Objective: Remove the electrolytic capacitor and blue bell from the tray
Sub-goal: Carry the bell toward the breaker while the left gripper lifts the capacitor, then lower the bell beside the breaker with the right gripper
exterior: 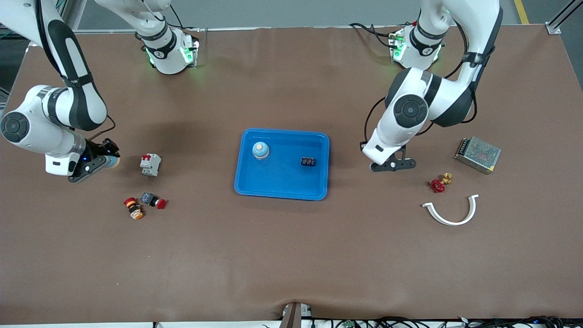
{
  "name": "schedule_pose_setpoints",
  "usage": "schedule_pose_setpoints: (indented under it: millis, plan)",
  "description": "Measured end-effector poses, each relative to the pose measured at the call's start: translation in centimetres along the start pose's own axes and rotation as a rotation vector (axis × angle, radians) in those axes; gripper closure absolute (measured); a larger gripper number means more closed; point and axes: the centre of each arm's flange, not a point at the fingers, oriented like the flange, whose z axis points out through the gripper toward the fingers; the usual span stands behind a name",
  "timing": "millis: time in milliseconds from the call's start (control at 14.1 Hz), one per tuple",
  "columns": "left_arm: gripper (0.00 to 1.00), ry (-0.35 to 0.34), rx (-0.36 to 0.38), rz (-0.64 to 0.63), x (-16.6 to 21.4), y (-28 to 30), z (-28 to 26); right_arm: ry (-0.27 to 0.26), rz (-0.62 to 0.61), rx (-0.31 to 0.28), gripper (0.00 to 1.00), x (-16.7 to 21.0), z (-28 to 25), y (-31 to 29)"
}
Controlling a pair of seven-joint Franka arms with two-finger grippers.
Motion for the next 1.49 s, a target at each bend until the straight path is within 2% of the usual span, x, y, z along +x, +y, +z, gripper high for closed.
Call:
schedule_pose_setpoints:
  millis: [213,568,923,1206,1490]
  plan:
    - [0.70,0.015,-0.008,0.066,-1.1,-1.7,1.3,0.017,-0.011,-0.023,0.33,0.1,3.0,-0.4]
    - [0.70,0.096,-0.043,0.154,-3.5,-2.3,6.6,0.020,-0.019,-0.030,0.33,0.5,5.4,-0.6]
    - [0.70,0.086,-0.039,0.204,-4.4,-2.1,8.7,0.024,-0.020,-0.035,0.33,0.6,6.1,-0.6]
    - [0.70,0.116,-0.055,0.217,-4.1,-1.8,10.5,0.024,-0.021,-0.037,0.33,0.7,6.9,-0.6]
    - [0.70,0.118,-0.058,0.218,-4.0,-1.7,11.9,0.028,-0.021,-0.042,0.33,0.7,7.0,-0.6]
